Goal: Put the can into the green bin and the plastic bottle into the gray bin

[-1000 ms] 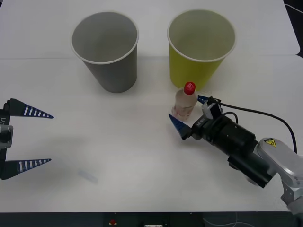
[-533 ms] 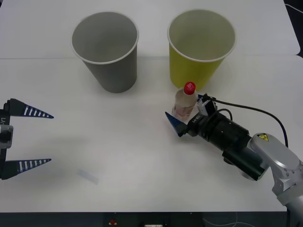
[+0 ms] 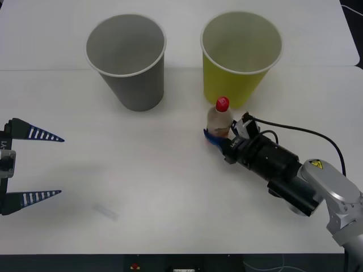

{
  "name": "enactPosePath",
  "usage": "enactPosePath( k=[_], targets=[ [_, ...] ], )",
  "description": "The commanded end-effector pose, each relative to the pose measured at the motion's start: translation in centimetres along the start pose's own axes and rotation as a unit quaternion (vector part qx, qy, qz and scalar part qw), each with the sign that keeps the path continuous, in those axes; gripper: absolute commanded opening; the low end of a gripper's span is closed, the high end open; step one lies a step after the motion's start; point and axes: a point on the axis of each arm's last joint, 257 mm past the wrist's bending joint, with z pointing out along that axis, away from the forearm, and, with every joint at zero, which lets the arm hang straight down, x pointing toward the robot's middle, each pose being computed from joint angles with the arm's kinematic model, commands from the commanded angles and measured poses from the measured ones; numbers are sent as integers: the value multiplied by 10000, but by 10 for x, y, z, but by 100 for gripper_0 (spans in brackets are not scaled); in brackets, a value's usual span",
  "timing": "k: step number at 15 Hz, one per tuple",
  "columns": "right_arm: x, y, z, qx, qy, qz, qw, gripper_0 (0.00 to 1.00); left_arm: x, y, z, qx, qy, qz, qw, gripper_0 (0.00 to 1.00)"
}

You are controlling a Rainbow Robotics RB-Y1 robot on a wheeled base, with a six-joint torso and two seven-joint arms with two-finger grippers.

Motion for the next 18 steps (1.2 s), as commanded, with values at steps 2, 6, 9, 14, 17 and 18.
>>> enactPosePath(
  k=[2,6,9,14,17,18],
  targets=[
    [-6,3,-3,-165,-73,-64,9998,0,0,0,0,0,0,0,10000,100],
    [-22,8,-15,-524,-222,-84,9983,0,0,0,0,0,0,0,10000,100],
    [-32,12,-27,-838,-272,147,9960,0,0,0,0,0,0,0,10000,100],
    [-52,15,-53,-1373,-83,438,9895,0,0,0,0,0,0,0,10000,100],
    [-62,19,-70,-1641,310,283,9855,0,0,0,0,0,0,0,10000,100],
    [-65,19,-76,-1693,436,248,9843,0,0,0,0,0,0,0,10000,100]
  ],
)
